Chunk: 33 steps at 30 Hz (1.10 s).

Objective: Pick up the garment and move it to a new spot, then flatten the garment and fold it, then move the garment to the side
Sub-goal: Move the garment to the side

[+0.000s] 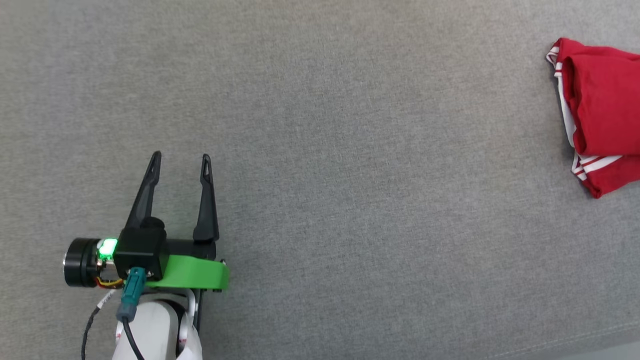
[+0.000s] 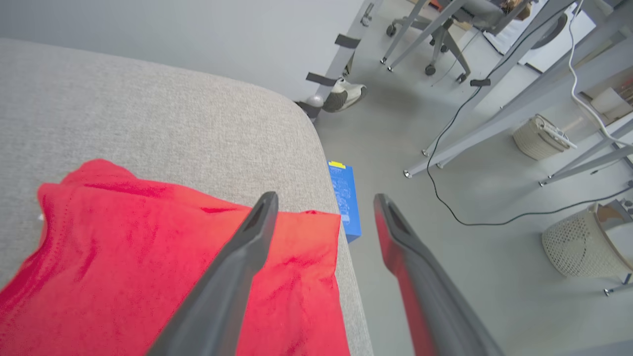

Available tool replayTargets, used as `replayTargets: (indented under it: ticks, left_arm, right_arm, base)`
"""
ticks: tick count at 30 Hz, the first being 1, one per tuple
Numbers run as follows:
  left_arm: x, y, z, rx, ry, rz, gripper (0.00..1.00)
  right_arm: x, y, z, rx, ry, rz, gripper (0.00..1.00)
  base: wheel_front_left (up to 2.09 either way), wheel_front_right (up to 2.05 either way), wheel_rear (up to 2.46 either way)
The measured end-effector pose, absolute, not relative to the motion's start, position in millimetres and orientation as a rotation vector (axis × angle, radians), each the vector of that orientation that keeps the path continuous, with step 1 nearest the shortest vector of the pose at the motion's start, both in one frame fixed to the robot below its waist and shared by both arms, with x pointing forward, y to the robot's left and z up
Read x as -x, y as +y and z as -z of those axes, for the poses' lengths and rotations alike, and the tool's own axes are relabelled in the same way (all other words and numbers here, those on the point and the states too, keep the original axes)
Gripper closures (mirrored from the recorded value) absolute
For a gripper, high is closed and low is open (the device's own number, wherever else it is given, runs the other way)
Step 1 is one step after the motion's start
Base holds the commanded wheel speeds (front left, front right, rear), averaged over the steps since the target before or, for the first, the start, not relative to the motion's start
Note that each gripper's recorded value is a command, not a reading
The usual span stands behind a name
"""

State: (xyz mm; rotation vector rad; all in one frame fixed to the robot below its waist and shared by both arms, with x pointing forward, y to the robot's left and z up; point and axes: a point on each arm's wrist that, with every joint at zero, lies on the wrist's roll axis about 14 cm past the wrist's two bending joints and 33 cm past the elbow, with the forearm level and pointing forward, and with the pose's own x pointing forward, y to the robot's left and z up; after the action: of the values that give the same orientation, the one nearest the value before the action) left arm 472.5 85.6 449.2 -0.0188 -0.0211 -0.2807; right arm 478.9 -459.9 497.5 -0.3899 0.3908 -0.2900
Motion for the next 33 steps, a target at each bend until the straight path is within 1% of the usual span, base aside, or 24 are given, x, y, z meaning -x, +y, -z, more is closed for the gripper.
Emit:
replayTargets:
  ticks: [3,7,8,10,12,13,14,19,22,28,33]
  left_arm:
    - [-463.3,91.0,-457.5,0.018,-0.027,0.262,0.0]
    - [-449.0,105.0,-466.9,0.016,-0.03,0.213,0.0]
    - [-439.1,118.1,-474.9,0.009,-0.039,0.171,0.0]
    - [-433.9,122.5,-480.8,0.005,-0.049,0.158,0.0]
    - [-429.5,128.3,-487.1,0.004,-0.062,0.14,0.0]
    - [-425.7,135.1,-491.8,0.006,-0.071,0.12,0.0]
    - [-423.1,139.6,-494.7,0.004,-0.076,0.107,0.0]
    - [-412.4,155.5,-506.2,0.005,-0.1,0.058,0.0]
    - [-405.5,164.8,-512.6,0.011,-0.113,0.03,0.0]
    - [-390.1,177.6,-523.5,0.015,-0.137,-0.008,0.0]
    - [-374.9,185.7,-522.4,0.017,-0.13,-0.031,0.0]
  right_arm:
    - [-486.7,-448.5,-528.1,0.39,0.247,0.261,0.0]
    - [-497.7,-418.0,-566.4,0.315,0.066,0.212,0.0]
    - [-503.1,-385.3,-609.9,0.264,-0.119,0.16,0.0]
    - [-499.9,-364.6,-624.0,0.243,-0.2,0.128,0.0]
    - [-495.5,-338.3,-626.4,0.211,-0.257,0.089,0.0]
    - [-491.4,-311.8,-624.2,0.182,-0.292,0.047,0.0]
    - [-488.8,-296.1,-623.7,0.167,-0.311,0.021,0.0]
    - [-474.7,-244.9,-622.4,0.113,-0.364,-0.068,0.0]
    - [-463.6,-219.2,-610.1,0.086,-0.352,-0.11,0.0]
    - [-438.7,-186.4,-567.0,-0.01,-0.253,-0.137,0.0]
    - [-417.2,-168.8,-543.0,-0.049,-0.189,-0.152,0.0]
  base:
    - [0.0,0.0,0.0]
    - [0.0,0.0,0.0]
    - [0.0,0.0,0.0]
    - [0.0,0.0,0.0]
    - [0.0,0.0,0.0]
    - [0.0,0.0,0.0]
    - [0.0,0.0,0.0]
    - [0.0,0.0,0.0]
    - [0.0,0.0,0.0]
    - [0.0,0.0,0.0]
    - [0.0,0.0,0.0]
